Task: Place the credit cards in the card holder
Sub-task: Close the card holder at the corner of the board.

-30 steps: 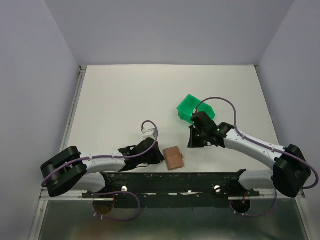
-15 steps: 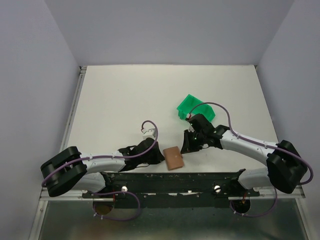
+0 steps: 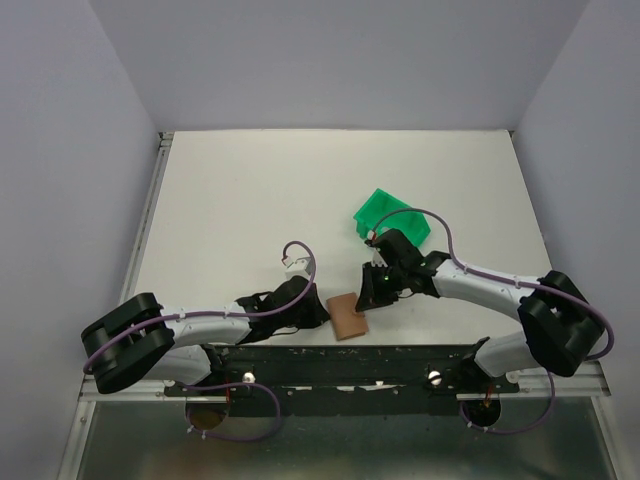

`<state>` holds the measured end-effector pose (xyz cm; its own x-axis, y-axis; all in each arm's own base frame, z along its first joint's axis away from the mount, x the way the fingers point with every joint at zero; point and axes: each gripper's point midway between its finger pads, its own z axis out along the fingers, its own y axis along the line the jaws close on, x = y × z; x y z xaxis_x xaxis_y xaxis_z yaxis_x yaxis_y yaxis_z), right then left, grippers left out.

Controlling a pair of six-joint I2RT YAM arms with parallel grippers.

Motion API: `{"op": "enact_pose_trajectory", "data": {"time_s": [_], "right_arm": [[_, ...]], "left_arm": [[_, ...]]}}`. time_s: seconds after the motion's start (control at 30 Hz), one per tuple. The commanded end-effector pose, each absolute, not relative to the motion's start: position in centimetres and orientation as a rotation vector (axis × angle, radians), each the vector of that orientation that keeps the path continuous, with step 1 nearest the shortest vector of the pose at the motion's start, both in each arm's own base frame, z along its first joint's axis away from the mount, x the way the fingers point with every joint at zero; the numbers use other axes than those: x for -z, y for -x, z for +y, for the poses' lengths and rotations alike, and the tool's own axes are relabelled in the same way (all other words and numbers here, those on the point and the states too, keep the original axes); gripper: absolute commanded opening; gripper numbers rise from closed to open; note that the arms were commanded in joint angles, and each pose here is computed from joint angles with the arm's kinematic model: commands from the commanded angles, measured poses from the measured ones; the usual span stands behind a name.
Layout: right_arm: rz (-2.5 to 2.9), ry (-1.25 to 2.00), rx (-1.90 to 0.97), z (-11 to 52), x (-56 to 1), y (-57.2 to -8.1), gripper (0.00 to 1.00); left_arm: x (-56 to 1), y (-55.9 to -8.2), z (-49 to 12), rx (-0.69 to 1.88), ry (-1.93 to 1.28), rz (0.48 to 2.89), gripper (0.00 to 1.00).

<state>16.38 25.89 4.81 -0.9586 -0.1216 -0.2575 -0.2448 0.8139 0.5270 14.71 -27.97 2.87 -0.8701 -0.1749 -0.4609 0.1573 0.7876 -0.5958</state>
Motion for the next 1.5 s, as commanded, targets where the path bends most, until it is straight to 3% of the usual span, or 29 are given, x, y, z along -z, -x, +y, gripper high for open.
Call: {"op": "enact_pose_trajectory", "data": {"time_s": [0.0,1.47], "right_arm": [[2.796,0.291,-0.912,26.4,-4.4,-15.9,0.20],[2.871,0.291,-0.880,26.3,-2.2,-15.3,0.20]], "left_arm": [[-2.7,-14.5,-28.1,0.891,0.012,2.472,0.00],[-2.6,-14.5,-29.4,0.906,-0.027,2.488,0.00]]}}
